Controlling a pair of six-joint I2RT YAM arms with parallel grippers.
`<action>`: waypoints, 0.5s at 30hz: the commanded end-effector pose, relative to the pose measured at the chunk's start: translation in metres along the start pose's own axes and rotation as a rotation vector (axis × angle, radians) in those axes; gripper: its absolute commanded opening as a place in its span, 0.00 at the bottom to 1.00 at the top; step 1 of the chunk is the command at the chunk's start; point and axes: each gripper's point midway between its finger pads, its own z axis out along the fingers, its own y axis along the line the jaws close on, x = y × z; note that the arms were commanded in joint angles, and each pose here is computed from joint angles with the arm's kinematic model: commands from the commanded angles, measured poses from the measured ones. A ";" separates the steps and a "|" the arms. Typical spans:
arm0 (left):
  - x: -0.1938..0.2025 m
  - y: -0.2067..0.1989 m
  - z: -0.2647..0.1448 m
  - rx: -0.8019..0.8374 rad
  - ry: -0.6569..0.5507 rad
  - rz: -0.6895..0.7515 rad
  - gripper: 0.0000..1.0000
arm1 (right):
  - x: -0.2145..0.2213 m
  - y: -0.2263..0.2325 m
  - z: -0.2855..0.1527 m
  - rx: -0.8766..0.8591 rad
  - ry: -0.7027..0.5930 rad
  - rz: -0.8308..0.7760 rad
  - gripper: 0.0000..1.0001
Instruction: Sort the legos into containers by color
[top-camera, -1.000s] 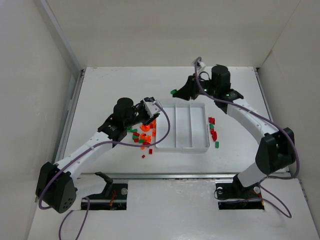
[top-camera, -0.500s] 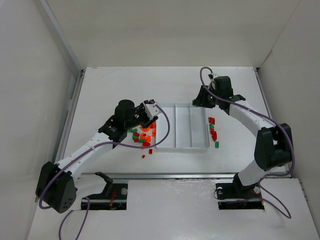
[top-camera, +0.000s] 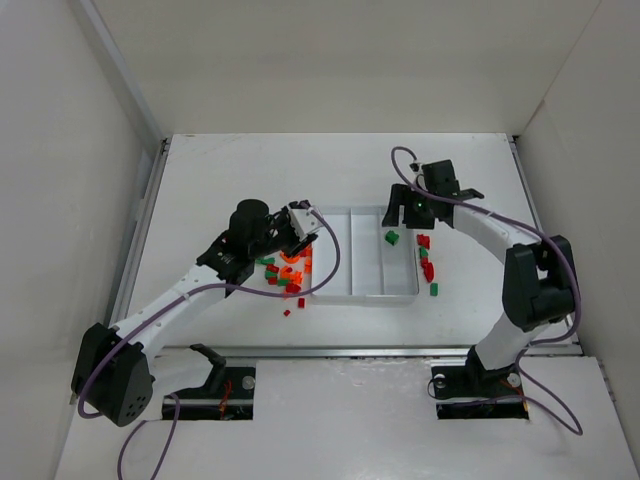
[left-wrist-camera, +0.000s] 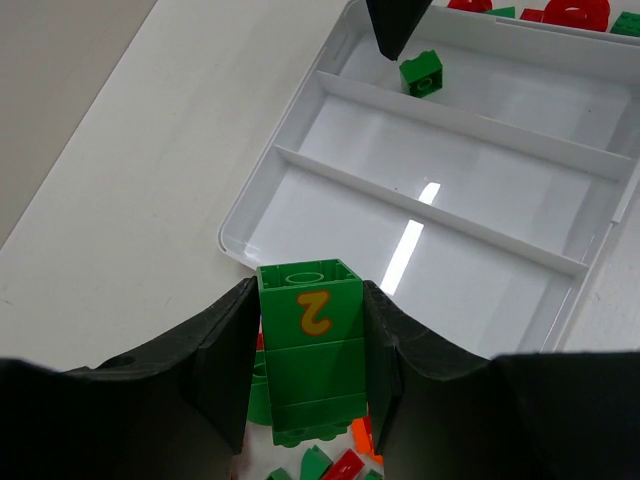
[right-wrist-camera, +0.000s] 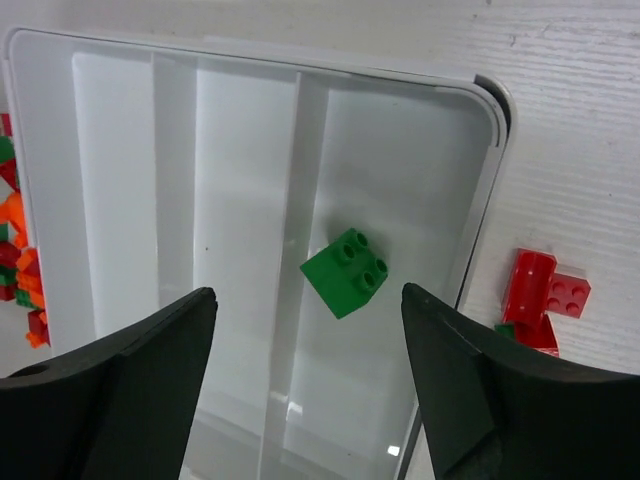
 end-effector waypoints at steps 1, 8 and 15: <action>-0.024 0.004 0.000 0.015 -0.073 0.041 0.00 | -0.028 0.027 -0.026 -0.096 -0.073 -0.085 0.81; -0.041 0.005 0.000 0.035 -0.116 0.135 0.00 | -0.054 0.124 -0.092 -0.463 -0.228 -0.249 0.81; -0.058 0.004 0.000 0.058 -0.182 0.200 0.00 | -0.020 0.240 -0.121 -0.894 -0.131 -0.466 0.81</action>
